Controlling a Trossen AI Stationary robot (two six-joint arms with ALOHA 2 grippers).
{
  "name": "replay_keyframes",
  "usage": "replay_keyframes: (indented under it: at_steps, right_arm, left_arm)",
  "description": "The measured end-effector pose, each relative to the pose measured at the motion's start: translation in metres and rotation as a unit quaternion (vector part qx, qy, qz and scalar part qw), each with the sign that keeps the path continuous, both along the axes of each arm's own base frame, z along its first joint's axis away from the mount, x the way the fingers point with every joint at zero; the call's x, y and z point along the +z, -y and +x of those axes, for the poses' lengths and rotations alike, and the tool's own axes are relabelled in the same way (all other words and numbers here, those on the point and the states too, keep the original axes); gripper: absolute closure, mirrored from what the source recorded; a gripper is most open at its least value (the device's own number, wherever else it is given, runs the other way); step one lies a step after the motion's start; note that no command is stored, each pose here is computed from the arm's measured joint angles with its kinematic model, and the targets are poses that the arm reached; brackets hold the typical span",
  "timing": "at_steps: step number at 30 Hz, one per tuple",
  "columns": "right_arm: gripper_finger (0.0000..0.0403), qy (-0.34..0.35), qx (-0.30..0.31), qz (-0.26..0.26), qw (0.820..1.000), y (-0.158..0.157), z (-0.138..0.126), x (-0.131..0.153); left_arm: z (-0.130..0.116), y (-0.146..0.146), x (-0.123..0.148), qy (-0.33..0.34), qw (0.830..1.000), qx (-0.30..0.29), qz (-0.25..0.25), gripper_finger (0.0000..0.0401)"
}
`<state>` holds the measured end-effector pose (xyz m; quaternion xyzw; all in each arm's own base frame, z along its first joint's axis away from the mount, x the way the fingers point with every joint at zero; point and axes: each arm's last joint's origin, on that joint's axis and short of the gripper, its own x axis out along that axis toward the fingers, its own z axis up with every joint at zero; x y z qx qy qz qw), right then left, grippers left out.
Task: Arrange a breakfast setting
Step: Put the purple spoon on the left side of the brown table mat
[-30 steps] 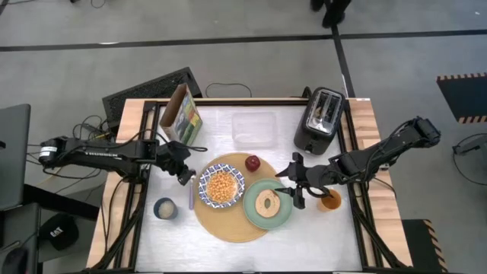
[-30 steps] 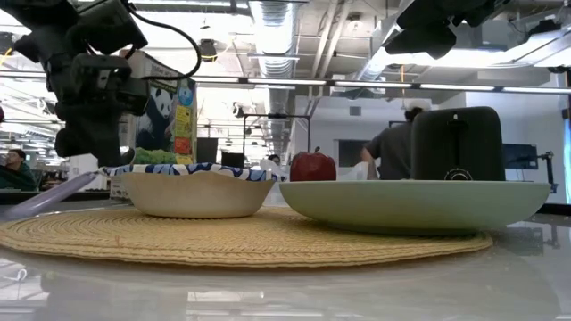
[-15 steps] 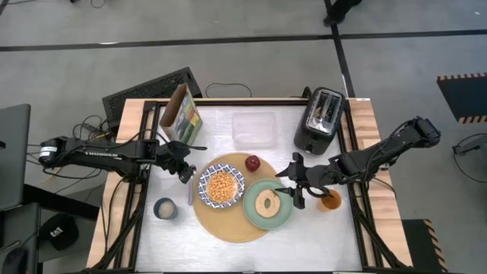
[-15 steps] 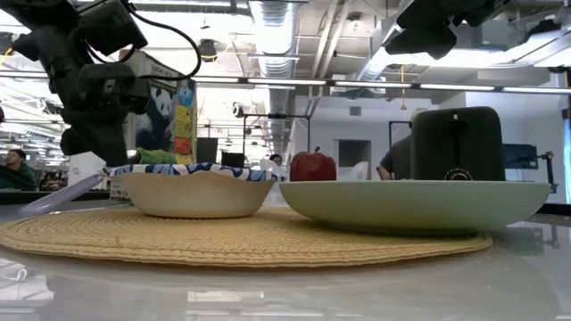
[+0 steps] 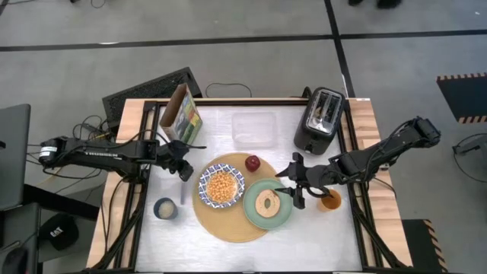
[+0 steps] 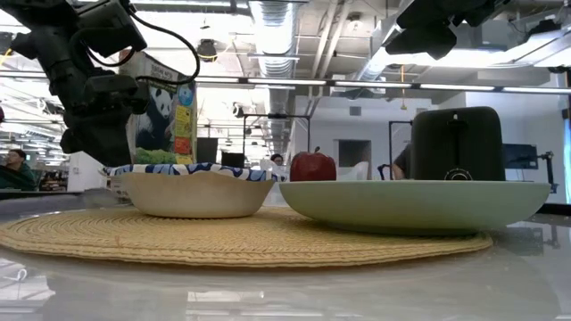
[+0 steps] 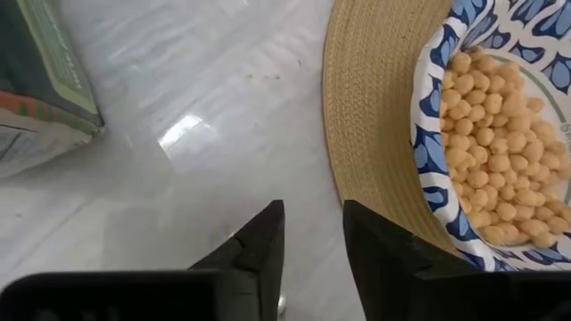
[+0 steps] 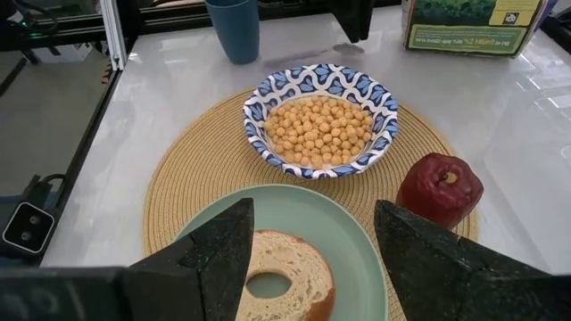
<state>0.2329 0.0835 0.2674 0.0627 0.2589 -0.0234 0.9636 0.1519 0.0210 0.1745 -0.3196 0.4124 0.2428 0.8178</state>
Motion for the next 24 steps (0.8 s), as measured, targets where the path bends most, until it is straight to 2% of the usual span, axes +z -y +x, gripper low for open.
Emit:
replay_keyframes:
  at_steps: [5, 13, 20, 24]
  right_arm:
    - [0.0143, 0.0, 0.0, 0.0, 1.0, 0.0, 0.0, 0.0]
    - [0.0143, 0.0, 0.0, 0.0, 1.0, 0.0, 0.0, 0.0]
    - [0.0143, -0.001, 0.0, 0.0, 1.0, 0.0, 0.0, 0.0]
    - [0.0143, -0.005, -0.002, 0.001, 1.0, 0.0, -0.001, -0.001]
  left_arm:
    - [0.0, 0.0, 0.0, -0.001, 1.0, -0.012, 0.003, 0.0292]
    - [0.0, 0.002, 0.0, 0.001, 0.999, -0.029, -0.029, 0.0291]
    - [0.001, 0.003, 0.021, -0.013, 0.999, -0.029, -0.031, 0.0291]
    - [-0.003, 0.008, 0.023, -0.043, 0.997, -0.009, -0.056, 0.0291]
